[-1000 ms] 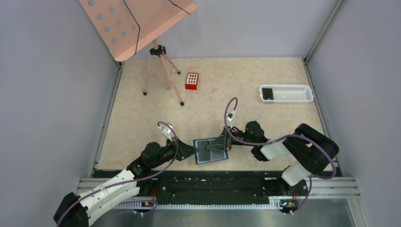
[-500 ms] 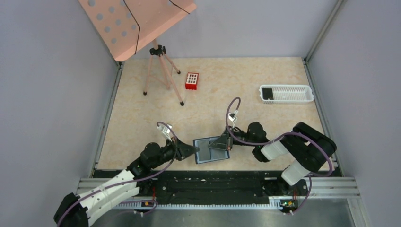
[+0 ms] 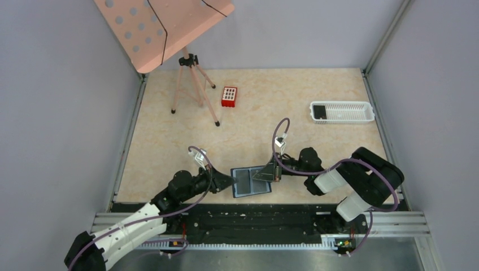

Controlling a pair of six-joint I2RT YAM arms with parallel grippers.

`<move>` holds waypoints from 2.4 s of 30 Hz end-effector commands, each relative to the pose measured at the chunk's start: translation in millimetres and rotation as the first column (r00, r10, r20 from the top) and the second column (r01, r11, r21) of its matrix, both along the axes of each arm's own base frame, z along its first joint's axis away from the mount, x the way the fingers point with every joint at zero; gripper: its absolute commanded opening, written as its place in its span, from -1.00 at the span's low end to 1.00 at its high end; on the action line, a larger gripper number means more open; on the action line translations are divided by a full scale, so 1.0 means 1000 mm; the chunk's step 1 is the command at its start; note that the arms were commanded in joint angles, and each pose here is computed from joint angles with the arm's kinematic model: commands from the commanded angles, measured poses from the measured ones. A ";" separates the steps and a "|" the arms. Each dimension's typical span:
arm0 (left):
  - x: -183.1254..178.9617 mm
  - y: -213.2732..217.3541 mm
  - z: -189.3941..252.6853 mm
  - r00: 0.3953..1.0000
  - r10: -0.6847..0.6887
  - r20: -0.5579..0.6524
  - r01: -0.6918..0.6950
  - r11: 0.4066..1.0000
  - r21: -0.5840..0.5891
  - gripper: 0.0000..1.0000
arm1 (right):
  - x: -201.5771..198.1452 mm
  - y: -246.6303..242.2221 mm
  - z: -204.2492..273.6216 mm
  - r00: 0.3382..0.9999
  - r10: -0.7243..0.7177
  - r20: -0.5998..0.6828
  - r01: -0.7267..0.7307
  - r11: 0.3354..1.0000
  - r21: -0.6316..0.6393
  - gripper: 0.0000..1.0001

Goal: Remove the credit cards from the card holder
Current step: Remove the credit card from the card holder.

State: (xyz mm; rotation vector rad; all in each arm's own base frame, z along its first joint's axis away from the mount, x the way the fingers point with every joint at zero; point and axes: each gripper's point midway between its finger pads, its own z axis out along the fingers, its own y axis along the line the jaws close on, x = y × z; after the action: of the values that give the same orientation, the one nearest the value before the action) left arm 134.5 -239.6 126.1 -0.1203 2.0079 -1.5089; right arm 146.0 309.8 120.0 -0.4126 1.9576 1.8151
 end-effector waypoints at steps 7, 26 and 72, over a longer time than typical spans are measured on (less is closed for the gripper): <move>0.003 -0.003 0.024 0.997 -0.001 0.072 0.005 0.998 -0.063 -1.00 | 0.000 -0.001 0.020 0.997 0.023 0.074 -0.027 0.998 0.057 -0.92; -0.001 -0.012 0.037 0.994 -0.057 0.095 0.067 0.992 -0.106 -1.00 | 0.009 0.010 0.027 0.997 0.041 0.067 -0.046 0.996 0.082 -0.40; 0.003 -0.010 0.031 0.996 -0.044 0.075 0.049 0.996 -0.073 -1.00 | -0.005 -0.007 0.024 0.994 0.083 0.071 -0.094 0.983 0.159 -1.00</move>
State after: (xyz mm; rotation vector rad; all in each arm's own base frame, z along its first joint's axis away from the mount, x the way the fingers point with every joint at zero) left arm 132.9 -248.2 130.7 -0.0861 2.0017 -1.5666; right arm 140.0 312.4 111.8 -0.3793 2.0026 1.9755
